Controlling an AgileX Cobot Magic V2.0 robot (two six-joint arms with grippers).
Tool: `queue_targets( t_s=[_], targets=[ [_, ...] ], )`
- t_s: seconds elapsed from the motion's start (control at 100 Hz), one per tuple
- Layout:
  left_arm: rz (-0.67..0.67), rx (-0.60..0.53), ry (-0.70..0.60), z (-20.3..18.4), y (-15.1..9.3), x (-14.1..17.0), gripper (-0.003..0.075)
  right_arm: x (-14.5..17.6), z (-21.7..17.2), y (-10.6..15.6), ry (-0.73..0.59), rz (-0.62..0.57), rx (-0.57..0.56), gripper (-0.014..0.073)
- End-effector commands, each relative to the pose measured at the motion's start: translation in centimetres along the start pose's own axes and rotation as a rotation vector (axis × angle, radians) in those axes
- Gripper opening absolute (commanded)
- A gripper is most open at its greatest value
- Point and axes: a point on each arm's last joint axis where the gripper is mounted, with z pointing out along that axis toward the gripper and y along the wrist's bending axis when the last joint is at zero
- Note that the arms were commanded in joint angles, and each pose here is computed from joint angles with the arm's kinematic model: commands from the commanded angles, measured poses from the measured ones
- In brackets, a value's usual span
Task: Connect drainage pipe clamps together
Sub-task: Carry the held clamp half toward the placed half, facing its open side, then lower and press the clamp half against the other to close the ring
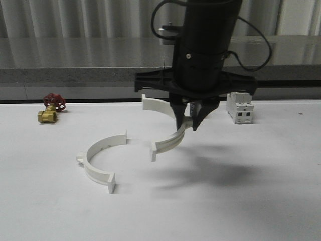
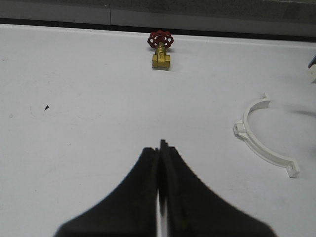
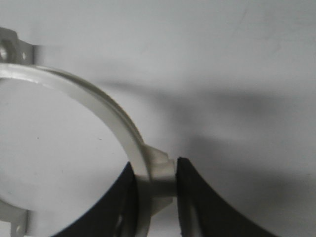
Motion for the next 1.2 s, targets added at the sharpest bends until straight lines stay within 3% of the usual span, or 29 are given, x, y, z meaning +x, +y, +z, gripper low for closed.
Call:
queue_targets(
  t_s=[0.0,0.58,1.19],
  targets=[
    [-0.010,0.004,-0.094,-0.4,-0.1,-1.4,-0.0021,-1.4,-1.9,1.1,-0.085,0.007,-0.024,0.0039],
    [-0.010,0.004,-0.096,-0.4,-0.1,-1.4,-0.0021,-0.8,1.7,2.7,-0.032,0.089,0.002,0.0039],
    [-0.010,0.004,-0.096,-0.4,-0.1,-1.4,-0.0021,-0.7,2.1,3.5,-0.029,0.146,-0.055,0.0039]
  ],
)
